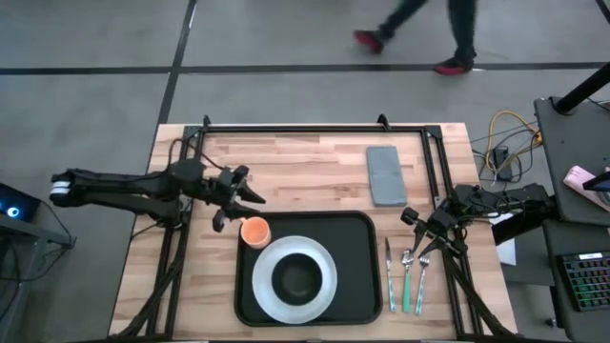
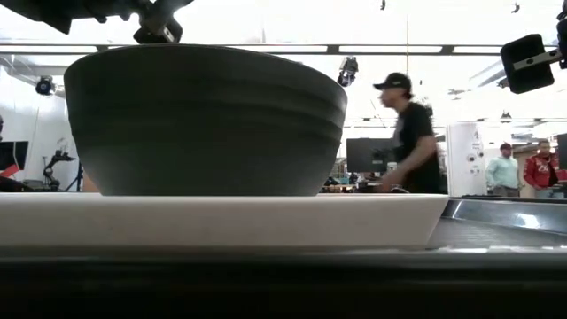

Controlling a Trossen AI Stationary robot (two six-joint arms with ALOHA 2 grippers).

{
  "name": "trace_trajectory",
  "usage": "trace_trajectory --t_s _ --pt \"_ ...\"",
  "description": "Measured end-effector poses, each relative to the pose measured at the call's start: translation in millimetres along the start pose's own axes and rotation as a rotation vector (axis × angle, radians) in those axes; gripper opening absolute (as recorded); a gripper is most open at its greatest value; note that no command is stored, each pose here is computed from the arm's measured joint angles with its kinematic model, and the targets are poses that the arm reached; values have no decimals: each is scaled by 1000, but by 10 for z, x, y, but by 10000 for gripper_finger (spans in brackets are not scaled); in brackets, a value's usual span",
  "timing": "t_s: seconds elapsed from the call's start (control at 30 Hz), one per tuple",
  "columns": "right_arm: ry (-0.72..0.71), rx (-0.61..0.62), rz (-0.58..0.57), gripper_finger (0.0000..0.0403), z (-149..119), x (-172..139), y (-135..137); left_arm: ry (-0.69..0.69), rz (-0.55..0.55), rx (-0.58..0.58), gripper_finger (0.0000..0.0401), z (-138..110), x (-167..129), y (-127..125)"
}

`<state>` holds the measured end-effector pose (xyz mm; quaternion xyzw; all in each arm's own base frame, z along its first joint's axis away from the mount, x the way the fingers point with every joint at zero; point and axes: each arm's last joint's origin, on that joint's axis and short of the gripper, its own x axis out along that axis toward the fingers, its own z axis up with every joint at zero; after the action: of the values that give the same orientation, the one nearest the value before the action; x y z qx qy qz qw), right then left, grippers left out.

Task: Set up tray
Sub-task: Put the gray napkin to the right of the white plate on the black tray

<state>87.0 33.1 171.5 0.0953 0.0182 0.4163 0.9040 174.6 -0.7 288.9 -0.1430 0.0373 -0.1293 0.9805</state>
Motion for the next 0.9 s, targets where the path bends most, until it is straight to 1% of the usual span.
trace_trajectory --t_s 0.17,0.37,0.57,0.8,0.9 --pt "0 0 0 73 0 0 0 -22 -6 19 151 -20 -95 -26" --pt "0 0 0 80 1 0 0 -57 -16 26 151 -101 -247 -55" --pt "0 -1 0 74 0 0 0 -123 -29 45 151 -132 -419 -102" --pt "0 0 0 69 0 0 0 -209 13 60 151 -201 -600 -124" --pt "0 -18 0 72 0 0 0 -253 55 62 151 -240 -662 -117"
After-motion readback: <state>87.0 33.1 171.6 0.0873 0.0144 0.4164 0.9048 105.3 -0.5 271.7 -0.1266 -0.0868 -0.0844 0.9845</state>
